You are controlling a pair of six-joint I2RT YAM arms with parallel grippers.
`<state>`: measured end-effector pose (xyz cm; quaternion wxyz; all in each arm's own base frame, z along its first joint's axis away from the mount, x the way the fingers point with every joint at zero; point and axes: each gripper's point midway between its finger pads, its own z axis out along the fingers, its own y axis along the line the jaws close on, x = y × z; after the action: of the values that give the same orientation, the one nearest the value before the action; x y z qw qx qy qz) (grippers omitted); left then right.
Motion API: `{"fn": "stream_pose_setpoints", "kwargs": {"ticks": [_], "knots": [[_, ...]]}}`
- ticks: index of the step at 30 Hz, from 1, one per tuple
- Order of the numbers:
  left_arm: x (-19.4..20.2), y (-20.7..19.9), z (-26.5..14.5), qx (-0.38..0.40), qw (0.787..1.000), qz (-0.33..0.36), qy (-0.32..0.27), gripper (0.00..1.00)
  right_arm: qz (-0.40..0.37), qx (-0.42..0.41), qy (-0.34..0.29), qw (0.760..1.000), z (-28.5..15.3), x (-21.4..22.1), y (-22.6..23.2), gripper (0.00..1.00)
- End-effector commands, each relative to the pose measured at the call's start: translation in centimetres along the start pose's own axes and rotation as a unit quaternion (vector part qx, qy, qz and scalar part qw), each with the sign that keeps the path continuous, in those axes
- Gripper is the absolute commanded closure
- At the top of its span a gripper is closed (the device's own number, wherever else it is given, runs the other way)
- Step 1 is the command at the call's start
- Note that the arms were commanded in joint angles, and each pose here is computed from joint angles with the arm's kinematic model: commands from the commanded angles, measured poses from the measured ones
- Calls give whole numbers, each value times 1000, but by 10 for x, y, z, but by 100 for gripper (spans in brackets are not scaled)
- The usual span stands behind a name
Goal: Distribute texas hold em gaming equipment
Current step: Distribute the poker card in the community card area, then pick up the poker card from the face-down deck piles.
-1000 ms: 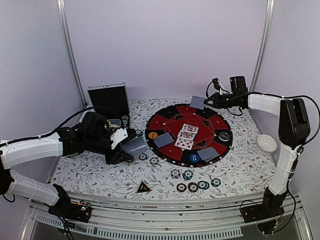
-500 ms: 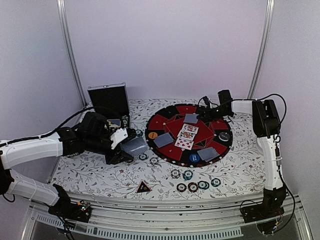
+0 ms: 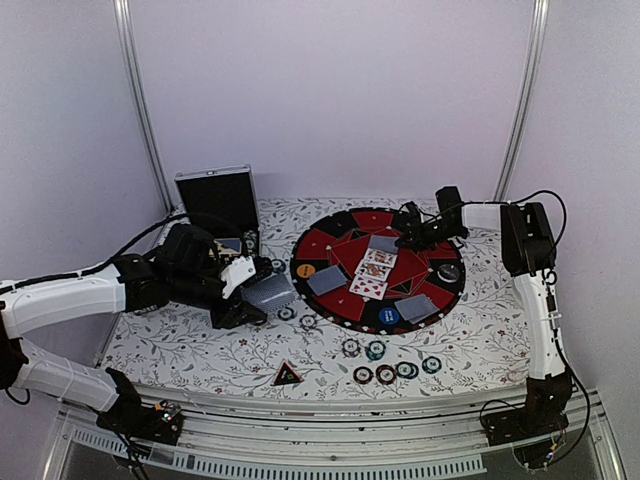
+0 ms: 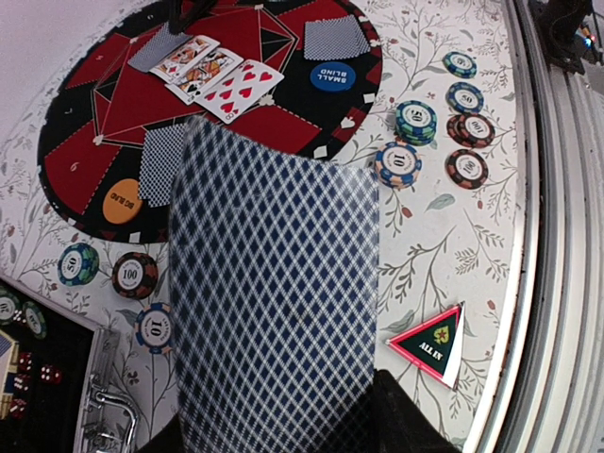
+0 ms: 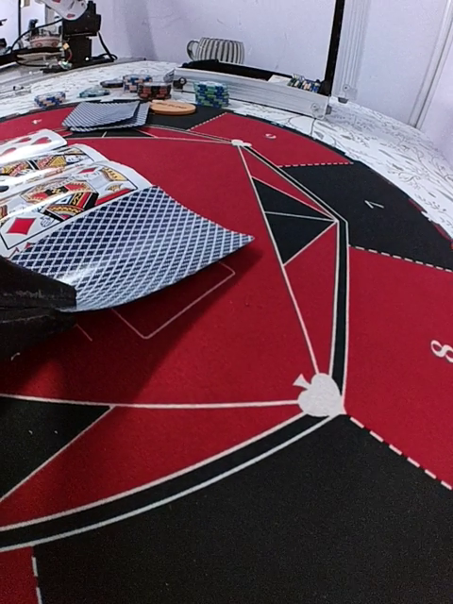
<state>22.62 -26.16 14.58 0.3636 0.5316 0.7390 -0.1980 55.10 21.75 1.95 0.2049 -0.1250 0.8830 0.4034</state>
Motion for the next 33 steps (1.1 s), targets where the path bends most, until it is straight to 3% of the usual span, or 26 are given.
{"fn": "stream_pose_setpoints", "kwargs": {"ticks": [1, 4, 12, 13, 15, 17, 20, 26, 30, 33], "knots": [[-5, 2, 1, 1, 1000, 1, -11, 54, -7, 17, 9, 1000, -1, 0, -5, 87], [-5, 3, 1, 1, 1000, 2, -11, 54, -6, 42, 10, 999, -6, -4, -9, 66], [-6, 2, 0, 2, 1000, 2, -13, 54, -35, 211, -57, 975, -72, -53, -8, 34], [-6, 2, 0, 1, 1000, 2, -13, 54, -41, 236, -83, 967, -93, -68, 4, 27], [-7, 2, -1, 1, 1000, 2, -14, 54, -62, 271, -111, 954, -113, -80, 28, 2], [-7, 3, -1, 0, 1000, 2, -14, 54, -105, 283, -125, 945, -115, -79, 67, 1], [-7, 3, -1, 0, 1000, 2, -14, 54, -186, 235, -134, 944, -103, -63, 150, 1], [-7, 2, 0, 2, 1000, 1, -14, 54, -348, -43, -79, 933, -43, 48, 340, 1], [-8, 3, -1, 0, 1000, 1, -15, 54, -380, -151, -43, 911, -22, 111, 399, 1], [-9, 3, -2, -1, 1000, 2, -16, 54, -394, -170, -31, 903, -13, 134, 409, 1]]}}
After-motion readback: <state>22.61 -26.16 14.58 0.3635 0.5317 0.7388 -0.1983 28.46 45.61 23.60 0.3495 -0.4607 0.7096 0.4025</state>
